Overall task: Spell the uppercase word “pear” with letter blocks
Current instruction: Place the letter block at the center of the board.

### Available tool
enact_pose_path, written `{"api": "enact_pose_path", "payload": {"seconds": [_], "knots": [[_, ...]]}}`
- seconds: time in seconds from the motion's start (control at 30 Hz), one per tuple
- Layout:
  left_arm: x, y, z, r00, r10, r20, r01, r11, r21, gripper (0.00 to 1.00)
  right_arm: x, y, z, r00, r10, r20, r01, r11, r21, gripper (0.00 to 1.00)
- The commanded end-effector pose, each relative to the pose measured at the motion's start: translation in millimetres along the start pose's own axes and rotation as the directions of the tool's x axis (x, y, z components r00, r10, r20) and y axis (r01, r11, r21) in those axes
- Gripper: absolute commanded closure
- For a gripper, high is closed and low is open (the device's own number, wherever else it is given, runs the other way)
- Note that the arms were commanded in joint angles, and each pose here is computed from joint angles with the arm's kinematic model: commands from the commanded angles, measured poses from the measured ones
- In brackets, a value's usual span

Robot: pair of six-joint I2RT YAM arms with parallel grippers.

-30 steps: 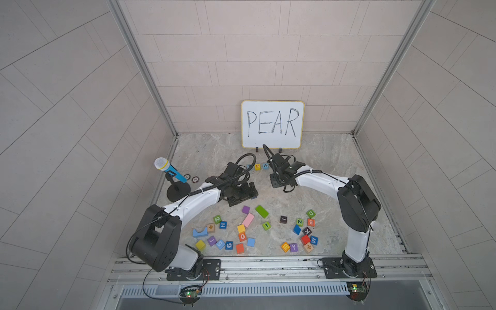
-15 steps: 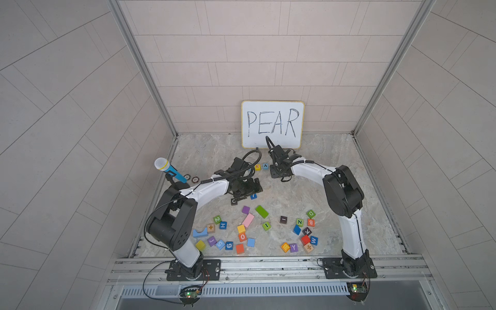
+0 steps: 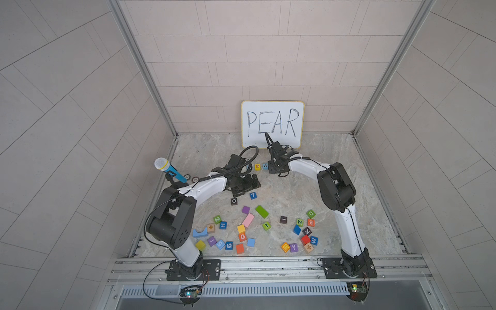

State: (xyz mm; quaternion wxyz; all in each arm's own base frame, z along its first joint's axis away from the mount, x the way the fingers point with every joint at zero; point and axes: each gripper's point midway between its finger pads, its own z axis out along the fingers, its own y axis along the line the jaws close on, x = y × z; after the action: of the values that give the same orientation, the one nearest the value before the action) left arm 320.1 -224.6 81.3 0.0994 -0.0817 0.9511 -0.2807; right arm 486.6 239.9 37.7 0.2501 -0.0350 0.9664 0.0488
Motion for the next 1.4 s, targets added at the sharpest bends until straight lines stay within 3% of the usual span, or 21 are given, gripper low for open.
{"api": "enact_pose_path", "payload": {"seconds": [0.0,1.37], "knots": [[-3.6,-4.4,-1.0,1.000,0.012,-0.003,-0.012,1.000,0.017,0.05,-0.3,-2.9,7.4,1.000,0.018,-0.013,-0.018,1.000,0.007,0.63],[-1.6,-7.3,-6.4,1.000,0.008,0.004,-0.008,0.999,0.040,0.05,-7.1,-10.6,22.4,0.997,0.070,-0.012,-0.070,0.997,0.021,0.62]]}}
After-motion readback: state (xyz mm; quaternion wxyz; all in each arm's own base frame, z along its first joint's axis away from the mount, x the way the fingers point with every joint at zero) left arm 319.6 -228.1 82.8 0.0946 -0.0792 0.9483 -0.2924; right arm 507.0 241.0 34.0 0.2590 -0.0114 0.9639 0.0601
